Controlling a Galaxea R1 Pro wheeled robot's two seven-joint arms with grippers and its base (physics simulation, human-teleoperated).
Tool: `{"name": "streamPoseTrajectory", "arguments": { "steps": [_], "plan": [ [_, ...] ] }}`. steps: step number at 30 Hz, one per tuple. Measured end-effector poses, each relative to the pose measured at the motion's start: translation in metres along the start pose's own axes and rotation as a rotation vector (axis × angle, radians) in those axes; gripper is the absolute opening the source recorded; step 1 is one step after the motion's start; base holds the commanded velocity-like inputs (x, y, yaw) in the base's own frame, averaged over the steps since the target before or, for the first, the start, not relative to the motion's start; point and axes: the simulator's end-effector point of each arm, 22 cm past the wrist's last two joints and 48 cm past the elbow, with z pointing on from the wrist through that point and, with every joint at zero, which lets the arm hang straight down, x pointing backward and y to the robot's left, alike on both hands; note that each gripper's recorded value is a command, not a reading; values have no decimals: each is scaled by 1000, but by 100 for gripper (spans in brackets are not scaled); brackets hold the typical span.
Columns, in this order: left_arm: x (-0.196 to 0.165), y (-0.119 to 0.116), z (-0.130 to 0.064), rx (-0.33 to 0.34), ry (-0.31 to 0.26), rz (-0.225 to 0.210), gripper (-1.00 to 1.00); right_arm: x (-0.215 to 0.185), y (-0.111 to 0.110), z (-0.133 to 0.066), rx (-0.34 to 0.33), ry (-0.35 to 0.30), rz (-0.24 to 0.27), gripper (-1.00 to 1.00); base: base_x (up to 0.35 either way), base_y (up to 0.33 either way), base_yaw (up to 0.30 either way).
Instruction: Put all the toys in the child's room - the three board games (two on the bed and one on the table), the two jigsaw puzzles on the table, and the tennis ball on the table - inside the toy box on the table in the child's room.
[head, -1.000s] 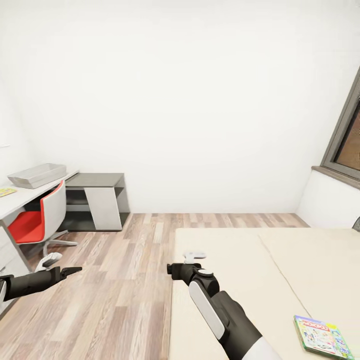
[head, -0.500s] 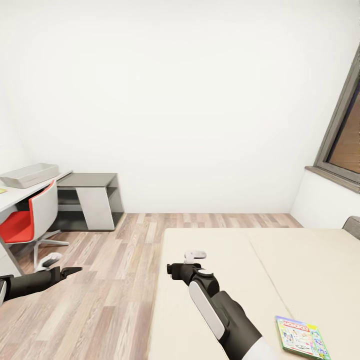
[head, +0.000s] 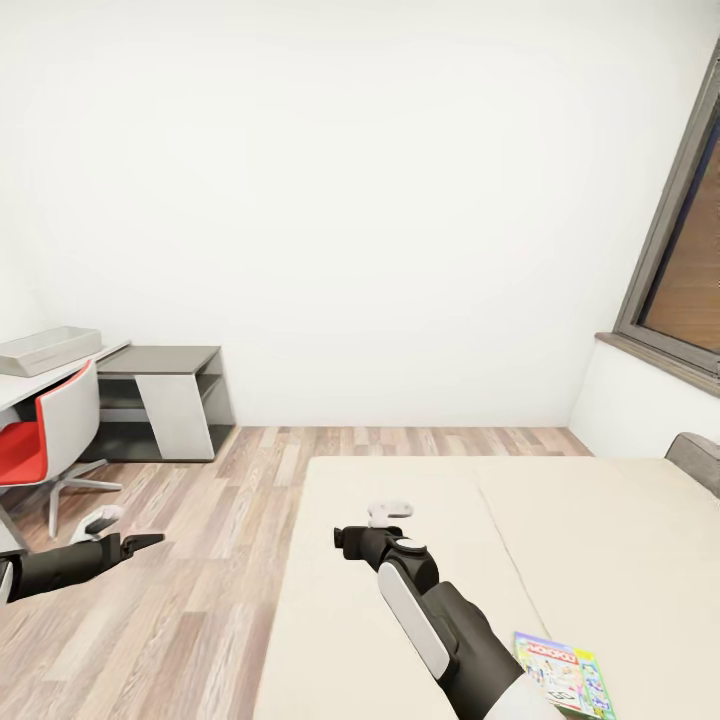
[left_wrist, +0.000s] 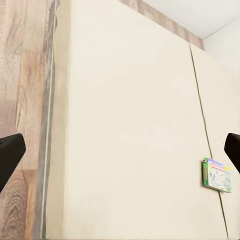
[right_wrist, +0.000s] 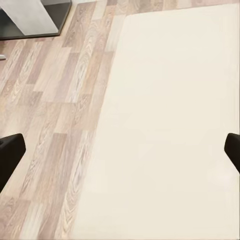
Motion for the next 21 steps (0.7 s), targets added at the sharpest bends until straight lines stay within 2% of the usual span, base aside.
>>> {"name": "streamPoseTrajectory", "arguments": {
  "steps": [21],
  "plan": [
    [0,0,0,0,0,0,100,0,0,0,0,0,0,100,0,-296,0]
  ]
}}
